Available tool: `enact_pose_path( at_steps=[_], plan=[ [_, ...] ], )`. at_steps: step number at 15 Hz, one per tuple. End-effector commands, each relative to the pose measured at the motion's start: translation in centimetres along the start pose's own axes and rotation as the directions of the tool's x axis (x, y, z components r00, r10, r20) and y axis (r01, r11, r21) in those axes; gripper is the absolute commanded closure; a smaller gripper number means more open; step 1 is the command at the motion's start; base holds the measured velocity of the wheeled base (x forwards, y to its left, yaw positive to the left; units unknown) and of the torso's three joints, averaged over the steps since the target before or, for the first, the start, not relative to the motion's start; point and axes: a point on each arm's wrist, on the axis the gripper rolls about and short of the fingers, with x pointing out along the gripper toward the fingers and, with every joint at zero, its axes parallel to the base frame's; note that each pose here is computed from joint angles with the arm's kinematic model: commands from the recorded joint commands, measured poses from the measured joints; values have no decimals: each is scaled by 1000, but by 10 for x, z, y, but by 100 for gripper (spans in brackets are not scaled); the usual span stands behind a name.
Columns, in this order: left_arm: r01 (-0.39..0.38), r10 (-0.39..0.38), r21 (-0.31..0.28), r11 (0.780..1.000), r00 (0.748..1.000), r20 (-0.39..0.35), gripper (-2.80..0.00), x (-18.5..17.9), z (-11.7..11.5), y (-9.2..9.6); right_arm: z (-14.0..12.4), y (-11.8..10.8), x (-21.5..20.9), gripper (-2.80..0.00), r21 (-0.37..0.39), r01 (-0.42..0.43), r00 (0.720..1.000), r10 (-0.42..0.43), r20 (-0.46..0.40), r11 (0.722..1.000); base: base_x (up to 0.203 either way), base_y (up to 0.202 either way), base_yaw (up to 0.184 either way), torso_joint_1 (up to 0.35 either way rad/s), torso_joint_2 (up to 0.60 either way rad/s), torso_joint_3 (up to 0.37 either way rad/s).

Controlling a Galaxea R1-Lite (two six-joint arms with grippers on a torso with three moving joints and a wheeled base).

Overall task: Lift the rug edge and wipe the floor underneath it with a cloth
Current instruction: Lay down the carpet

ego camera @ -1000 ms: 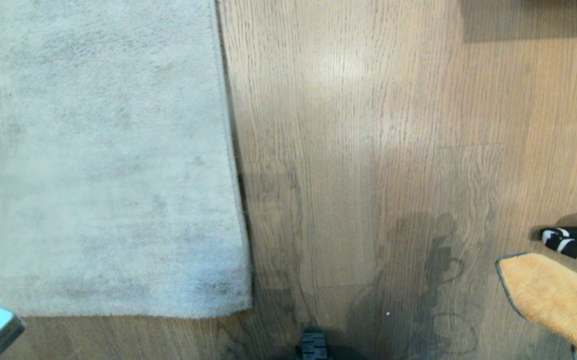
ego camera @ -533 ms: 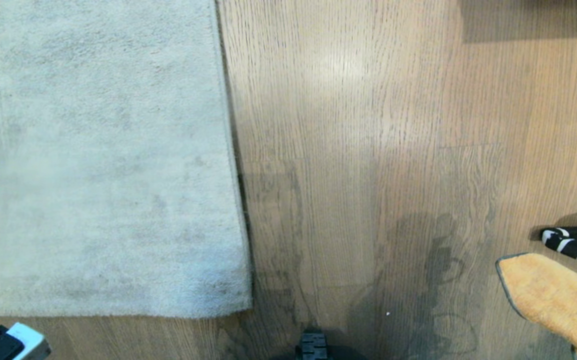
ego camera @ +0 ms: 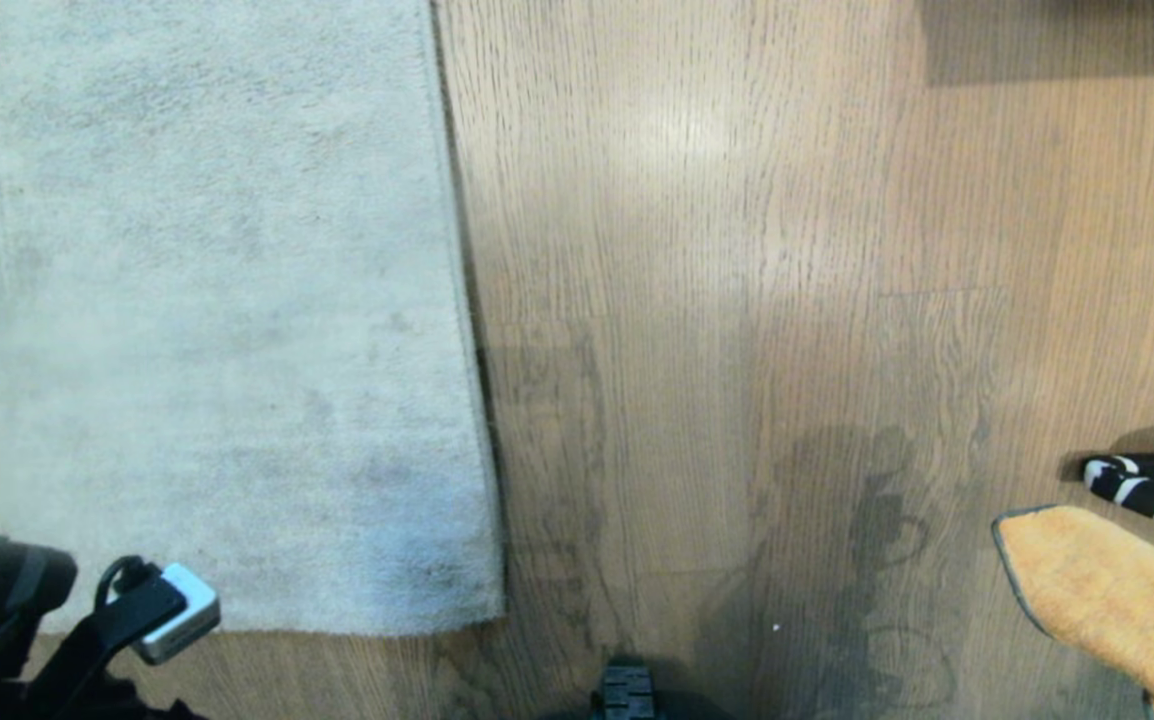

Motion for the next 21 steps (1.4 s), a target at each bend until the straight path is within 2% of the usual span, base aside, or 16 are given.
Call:
enact_pose_path(
  at_steps=[1,4,7,11,16,19,21],
  plan=[
    [54,-52,64,996,998,-25,0,33,25,5,0,0,0,0,0,-1,1000,1,-1,1000,0,0,0,0,0,0],
    [115,-121,152,982,992,36,0,58,49,-4,0,0,0,0,0,-1,1000,1,-1,1000,0,0,0,0,0,0],
    [188,-207,226,956,976,63,0,78,70,-21,0,0,0,0,0,-1,1000,1,-1,1000,0,0,0,0,0,0],
    [208,-240,292,934,967,79,0,101,86,-40,0,0,0,0,0,-1,1000,1,-1,1000,0,0,0,0,0,0],
    [61,-98,370,927,992,82,0,101,90,-41,0,0,0,0,0,-1,1000,1,-1,1000,0,0,0,0,0,0],
    [-40,11,418,907,997,73,0,99,90,-38,0,0,0,0,0,-1,1000,1,-1,1000,0,0,0,0,0,0],
    [-67,40,439,896,997,70,0,100,90,-37,0,0,0,0,0,-1,1000,1,-1,1000,0,0,0,0,0,0]
  ],
)
